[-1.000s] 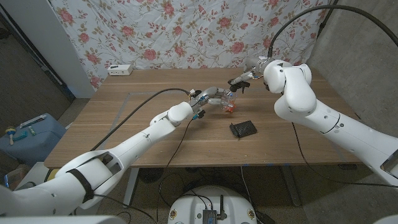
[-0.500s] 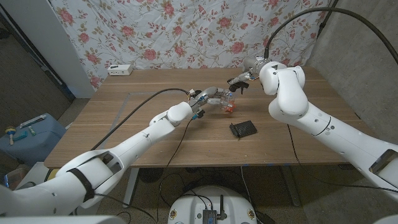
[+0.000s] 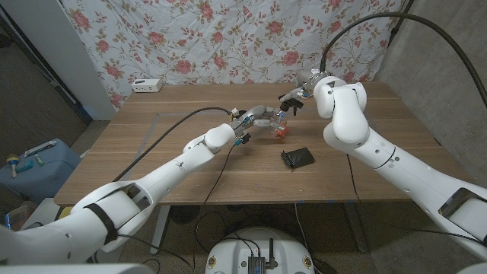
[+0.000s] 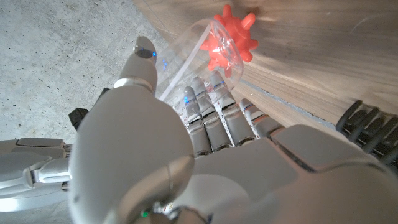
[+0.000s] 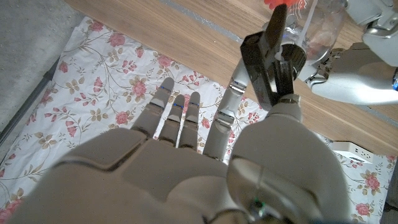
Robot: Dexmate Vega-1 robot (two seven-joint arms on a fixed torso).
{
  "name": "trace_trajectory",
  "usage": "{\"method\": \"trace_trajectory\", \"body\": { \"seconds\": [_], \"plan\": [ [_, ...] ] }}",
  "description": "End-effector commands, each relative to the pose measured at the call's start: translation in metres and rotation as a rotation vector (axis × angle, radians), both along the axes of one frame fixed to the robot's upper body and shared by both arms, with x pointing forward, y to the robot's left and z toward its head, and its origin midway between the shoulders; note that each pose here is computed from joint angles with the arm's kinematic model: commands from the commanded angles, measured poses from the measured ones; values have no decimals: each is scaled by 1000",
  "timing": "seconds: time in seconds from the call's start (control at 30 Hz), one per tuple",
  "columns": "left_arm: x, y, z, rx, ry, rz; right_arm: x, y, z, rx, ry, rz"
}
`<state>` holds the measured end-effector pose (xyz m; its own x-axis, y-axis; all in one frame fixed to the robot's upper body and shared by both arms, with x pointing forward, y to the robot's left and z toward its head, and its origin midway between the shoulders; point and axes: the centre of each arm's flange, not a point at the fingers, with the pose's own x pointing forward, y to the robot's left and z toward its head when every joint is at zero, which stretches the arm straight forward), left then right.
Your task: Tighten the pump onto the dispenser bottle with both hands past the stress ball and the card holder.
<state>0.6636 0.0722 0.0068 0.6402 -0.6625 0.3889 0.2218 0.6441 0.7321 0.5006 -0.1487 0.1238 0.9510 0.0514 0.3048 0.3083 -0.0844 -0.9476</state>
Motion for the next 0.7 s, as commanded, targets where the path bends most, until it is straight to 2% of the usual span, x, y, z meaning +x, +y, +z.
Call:
{"method": "trace_trajectory", "body": {
  "seconds": [0.03, 0.7],
  "plan": [
    [4, -4, 2, 7, 5, -9, 4, 1, 0, 12, -28, -10],
    [5, -7, 1, 5, 9, -9, 8, 2, 0, 44, -54, -6]
  ]
}}
